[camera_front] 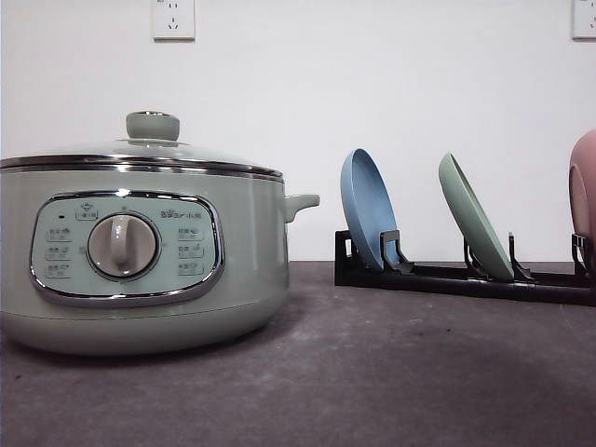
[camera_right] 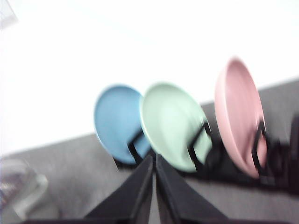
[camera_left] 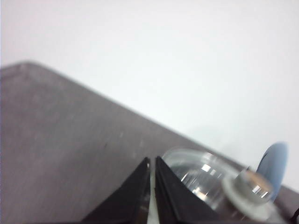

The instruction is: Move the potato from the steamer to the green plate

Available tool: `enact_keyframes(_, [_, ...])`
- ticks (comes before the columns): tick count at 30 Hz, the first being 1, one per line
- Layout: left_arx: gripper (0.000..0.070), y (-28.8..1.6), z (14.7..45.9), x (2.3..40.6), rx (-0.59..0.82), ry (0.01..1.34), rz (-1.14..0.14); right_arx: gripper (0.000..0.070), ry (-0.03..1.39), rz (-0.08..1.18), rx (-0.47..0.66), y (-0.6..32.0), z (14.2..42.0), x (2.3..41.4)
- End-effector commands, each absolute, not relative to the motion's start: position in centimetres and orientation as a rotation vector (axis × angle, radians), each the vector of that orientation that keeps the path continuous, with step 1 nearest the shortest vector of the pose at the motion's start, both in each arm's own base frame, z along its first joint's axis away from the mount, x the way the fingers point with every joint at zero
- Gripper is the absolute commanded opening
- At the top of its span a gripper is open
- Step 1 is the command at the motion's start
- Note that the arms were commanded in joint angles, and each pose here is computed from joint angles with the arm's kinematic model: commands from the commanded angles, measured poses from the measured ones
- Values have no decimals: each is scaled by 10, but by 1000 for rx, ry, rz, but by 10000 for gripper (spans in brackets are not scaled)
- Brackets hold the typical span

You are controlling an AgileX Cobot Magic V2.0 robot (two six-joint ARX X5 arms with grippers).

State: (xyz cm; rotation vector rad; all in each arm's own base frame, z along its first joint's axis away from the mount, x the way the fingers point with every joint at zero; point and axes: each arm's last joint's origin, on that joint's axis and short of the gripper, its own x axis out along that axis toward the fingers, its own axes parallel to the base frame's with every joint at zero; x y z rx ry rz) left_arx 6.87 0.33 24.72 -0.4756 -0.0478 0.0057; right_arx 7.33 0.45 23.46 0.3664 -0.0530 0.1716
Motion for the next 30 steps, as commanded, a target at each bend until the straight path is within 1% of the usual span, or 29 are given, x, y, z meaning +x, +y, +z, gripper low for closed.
enact_keyframes(1, [9,3,264,64,-434,-92,-9,0,-103,183,348,5,250,68])
enact_keyframes(4, [9,2,284,58,-406,-124,-28,0,-146,189,314,5,273,60])
enact_keyframes(7, [9,1,300,55,-380,-127,-46,0,-163,188,283,5,295,55])
enact_keyframes(13, [9,-2,329,56,-321,-49,-133,0,-116,206,207,6,334,51])
enact_keyframes(19, [9,-5,356,67,-268,82,-264,0,32,273,138,8,363,60])
enact_keyframes(23, [9,-7,373,76,-235,185,-347,0,152,344,117,10,379,70])
enact_keyframes(30, [9,-11,399,90,-164,333,-471,0,328,443,77,13,396,90])
